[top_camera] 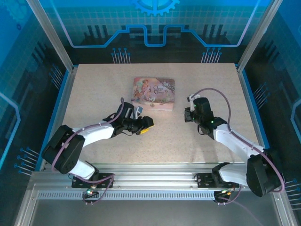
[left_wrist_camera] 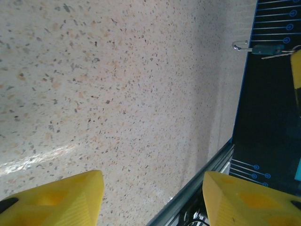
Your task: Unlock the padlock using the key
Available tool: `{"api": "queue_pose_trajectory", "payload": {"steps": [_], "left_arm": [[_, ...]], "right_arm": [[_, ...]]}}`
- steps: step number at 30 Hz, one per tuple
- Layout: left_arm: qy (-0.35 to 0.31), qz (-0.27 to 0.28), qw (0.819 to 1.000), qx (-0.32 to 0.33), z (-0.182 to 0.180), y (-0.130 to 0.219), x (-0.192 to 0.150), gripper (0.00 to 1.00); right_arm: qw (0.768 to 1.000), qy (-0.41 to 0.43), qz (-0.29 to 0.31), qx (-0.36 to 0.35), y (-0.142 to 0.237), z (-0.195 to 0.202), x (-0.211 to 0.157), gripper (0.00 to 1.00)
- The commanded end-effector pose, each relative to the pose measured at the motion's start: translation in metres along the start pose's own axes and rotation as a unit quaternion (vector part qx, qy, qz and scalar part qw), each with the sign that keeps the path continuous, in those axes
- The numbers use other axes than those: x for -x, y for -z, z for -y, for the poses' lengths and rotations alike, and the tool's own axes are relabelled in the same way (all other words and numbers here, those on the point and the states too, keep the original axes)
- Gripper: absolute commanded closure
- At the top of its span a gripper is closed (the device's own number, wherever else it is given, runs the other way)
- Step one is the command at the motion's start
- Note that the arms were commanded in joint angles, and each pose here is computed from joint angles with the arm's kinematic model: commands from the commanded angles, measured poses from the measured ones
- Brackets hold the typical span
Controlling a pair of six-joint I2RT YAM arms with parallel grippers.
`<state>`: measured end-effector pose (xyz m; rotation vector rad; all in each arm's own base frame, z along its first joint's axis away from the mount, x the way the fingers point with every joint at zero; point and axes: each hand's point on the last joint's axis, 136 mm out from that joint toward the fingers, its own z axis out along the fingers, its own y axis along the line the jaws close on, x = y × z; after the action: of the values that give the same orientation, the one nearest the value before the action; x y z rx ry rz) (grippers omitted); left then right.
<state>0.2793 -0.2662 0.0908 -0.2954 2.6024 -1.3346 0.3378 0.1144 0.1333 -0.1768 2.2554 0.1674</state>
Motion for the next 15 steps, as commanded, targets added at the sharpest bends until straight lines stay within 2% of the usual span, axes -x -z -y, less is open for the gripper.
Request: {"api": "queue_pose_trajectory", "payload": {"steps": [1,15], "left_arm": [[-0.022,-0.009,0.999,-0.022,0.016,-0.004,0.001,0.41],[-0.014,-0.009,1.0,-0.02,0.013,-0.006,0.0,0.41]], "right_arm": [[0.998,-0.06,-0.022,-0.001,-0.003,0.012,-0.013,1.0],[0.985,-0.15,-0.082,0.011,-0.044,0.027,-0.039,1.0]]}}
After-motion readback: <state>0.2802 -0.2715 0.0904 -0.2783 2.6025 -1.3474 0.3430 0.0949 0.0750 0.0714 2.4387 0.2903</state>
